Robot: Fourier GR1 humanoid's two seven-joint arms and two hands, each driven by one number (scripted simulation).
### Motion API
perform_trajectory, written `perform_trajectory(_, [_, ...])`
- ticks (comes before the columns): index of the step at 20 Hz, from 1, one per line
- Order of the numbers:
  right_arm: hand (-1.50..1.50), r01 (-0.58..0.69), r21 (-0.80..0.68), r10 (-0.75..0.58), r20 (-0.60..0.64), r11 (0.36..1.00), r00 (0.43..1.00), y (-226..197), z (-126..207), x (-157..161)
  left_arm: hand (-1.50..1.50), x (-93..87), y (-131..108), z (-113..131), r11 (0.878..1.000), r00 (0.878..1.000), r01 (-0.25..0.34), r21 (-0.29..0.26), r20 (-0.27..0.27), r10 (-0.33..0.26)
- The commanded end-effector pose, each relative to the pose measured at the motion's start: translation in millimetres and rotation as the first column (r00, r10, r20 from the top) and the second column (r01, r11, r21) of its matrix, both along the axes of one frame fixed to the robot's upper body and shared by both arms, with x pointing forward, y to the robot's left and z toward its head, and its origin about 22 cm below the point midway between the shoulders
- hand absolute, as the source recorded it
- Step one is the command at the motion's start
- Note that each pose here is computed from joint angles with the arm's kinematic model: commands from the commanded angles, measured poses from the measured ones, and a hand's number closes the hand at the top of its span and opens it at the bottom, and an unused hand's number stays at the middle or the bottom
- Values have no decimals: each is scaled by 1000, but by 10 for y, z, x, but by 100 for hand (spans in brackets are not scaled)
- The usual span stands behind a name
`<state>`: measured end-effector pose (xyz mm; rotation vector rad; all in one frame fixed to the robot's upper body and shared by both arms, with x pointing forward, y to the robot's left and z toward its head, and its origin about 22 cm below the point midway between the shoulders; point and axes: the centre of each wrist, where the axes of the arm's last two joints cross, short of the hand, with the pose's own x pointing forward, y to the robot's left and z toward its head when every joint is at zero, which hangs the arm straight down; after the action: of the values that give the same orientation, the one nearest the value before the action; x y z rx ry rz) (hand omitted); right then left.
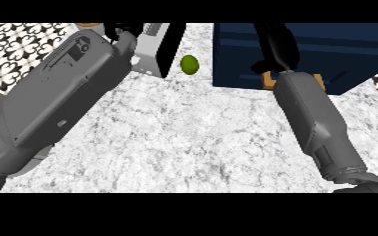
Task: Pick up the can, place it into the drawer and close the drawer
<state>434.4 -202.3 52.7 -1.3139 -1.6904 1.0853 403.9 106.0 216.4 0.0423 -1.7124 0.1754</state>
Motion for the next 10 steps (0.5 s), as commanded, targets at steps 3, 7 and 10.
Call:
perform_trajectory(3, [-150,44,17,-44,37,999,998,-61,21,94,-150,-38,55,93,1000,1000,4,2,12,-4])
perform_trajectory(7, [-150,65,20,-66,56,998,996,-37,222,199,-150,-62,143,63,1000,1000,2,9,23,-2])
perform_trajectory(10, [-150,66,9,-67,80,998,995,47,364,260,-150,-94,143,113,1000,1000,17,10,-4,-16])
